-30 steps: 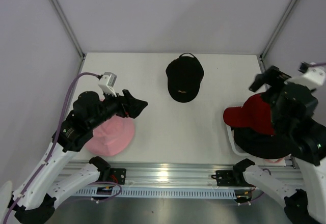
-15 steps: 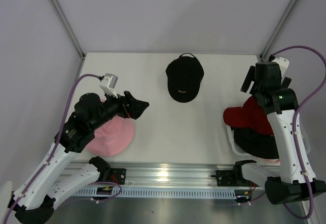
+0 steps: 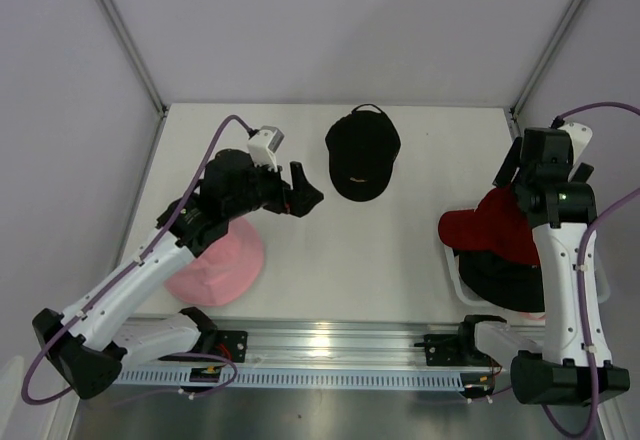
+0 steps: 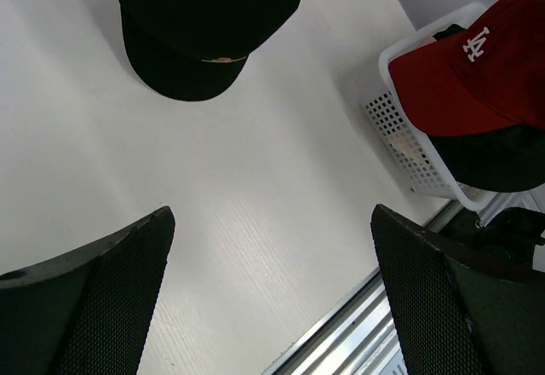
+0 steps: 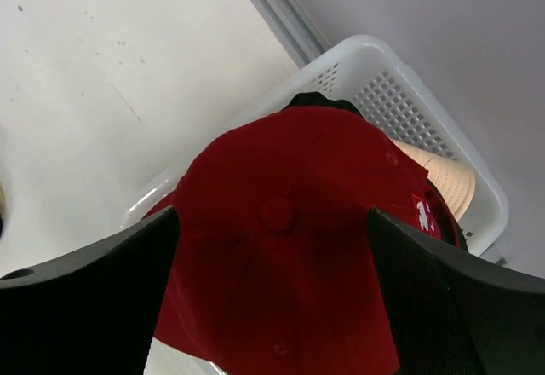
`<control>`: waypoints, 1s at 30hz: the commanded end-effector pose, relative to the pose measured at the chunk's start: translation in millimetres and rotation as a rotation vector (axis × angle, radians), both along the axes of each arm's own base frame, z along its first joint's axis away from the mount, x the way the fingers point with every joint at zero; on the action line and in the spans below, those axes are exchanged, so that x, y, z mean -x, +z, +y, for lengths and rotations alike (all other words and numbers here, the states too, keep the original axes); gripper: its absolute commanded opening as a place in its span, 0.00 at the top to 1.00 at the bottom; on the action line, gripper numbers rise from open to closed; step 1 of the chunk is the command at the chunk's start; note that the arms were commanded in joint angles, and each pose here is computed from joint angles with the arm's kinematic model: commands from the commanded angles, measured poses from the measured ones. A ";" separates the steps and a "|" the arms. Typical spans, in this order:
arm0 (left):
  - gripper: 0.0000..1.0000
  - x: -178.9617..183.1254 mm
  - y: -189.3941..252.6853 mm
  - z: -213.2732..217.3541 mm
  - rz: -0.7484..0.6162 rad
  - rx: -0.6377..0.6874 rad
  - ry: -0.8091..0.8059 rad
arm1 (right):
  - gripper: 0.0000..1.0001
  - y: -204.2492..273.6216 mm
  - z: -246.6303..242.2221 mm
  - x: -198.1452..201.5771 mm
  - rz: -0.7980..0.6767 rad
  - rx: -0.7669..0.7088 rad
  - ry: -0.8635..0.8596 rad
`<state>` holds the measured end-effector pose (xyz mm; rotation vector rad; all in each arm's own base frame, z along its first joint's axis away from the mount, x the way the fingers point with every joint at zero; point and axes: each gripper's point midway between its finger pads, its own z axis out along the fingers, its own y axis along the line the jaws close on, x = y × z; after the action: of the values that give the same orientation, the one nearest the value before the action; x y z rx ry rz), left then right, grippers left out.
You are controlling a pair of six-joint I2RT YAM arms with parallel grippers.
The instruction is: Stack the hats
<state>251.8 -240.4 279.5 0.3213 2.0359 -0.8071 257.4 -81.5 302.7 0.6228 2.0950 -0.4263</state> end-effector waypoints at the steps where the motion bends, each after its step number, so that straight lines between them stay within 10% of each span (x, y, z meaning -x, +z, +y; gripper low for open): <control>1: 0.01 0.5 28.2 -0.7 -0.093 0.029 -0.016 | 0.09 -12.2 -3.7 -8.0 0.041 -0.003 -0.004; 11: 0.00 4.8 37.8 8.1 -0.133 0.039 0.003 | 0.94 -5.5 -1.4 -9.0 0.016 -0.047 0.005; 20: 0.00 8.7 41.4 -0.6 -0.130 0.061 -0.046 | 1.00 67.6 32.1 -16.3 -0.168 -0.055 0.258; 30: 0.01 2.2 52.2 2.8 -0.169 0.050 -0.022 | 1.00 119.9 206.4 -54.4 -0.407 -0.125 1.151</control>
<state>244.5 -236.1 296.5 0.3640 1.9681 -0.8135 299.1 59.7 389.1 -0.0868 1.9315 0.3112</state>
